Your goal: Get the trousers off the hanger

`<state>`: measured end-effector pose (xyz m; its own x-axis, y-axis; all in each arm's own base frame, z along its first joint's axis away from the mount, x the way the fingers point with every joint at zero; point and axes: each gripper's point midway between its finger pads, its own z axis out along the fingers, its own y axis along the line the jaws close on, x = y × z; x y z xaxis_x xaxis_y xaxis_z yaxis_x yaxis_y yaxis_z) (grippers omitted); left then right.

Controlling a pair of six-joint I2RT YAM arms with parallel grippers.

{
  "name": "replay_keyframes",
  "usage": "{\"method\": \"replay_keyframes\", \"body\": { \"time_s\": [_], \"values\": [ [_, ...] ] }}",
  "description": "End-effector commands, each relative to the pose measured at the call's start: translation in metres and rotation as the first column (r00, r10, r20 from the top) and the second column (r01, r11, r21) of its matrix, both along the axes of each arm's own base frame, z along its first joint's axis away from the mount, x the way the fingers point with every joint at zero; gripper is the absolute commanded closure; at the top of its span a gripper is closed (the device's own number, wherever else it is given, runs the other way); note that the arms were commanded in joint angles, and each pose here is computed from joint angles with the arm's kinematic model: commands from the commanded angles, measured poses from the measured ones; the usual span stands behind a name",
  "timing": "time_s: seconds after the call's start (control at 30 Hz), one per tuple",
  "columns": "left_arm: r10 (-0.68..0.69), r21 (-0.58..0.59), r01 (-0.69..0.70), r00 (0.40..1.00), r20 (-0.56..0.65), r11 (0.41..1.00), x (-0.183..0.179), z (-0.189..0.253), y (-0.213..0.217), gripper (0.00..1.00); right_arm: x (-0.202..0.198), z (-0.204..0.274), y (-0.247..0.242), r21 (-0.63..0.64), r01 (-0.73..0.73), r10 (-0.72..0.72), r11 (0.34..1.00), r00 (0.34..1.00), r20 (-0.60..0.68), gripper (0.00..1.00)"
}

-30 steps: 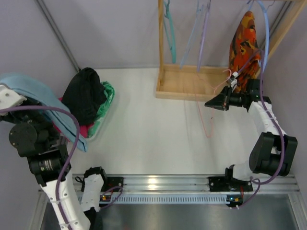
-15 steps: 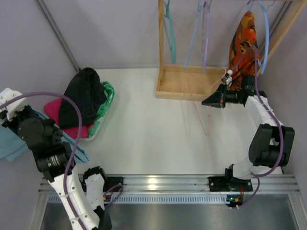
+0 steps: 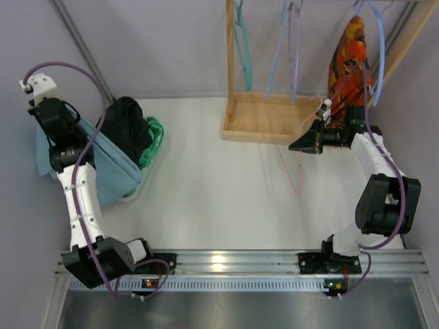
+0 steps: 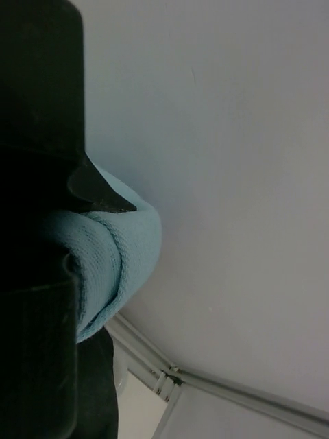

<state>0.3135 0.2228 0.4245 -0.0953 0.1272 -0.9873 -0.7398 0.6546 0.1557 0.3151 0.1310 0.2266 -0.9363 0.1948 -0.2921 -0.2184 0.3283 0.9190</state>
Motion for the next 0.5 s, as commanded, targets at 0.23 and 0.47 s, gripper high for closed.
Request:
{"method": "replay_keyframes", "body": {
  "time_s": [0.23,0.47],
  "values": [
    [-0.345,-0.041,0.344,0.938,-0.036,0.938,0.119,-0.086,-0.092,0.91,-0.006,0.027,0.004,-0.006,-0.035,0.036,0.999,0.992,0.118,1.00],
    [-0.420,-0.122,0.402,0.870,-0.257,0.908,0.141,-0.175,-0.129,0.63,-0.008,0.033,0.003,-0.015,-0.034,0.036,0.999,0.989,0.144,1.00]
  ]
}}
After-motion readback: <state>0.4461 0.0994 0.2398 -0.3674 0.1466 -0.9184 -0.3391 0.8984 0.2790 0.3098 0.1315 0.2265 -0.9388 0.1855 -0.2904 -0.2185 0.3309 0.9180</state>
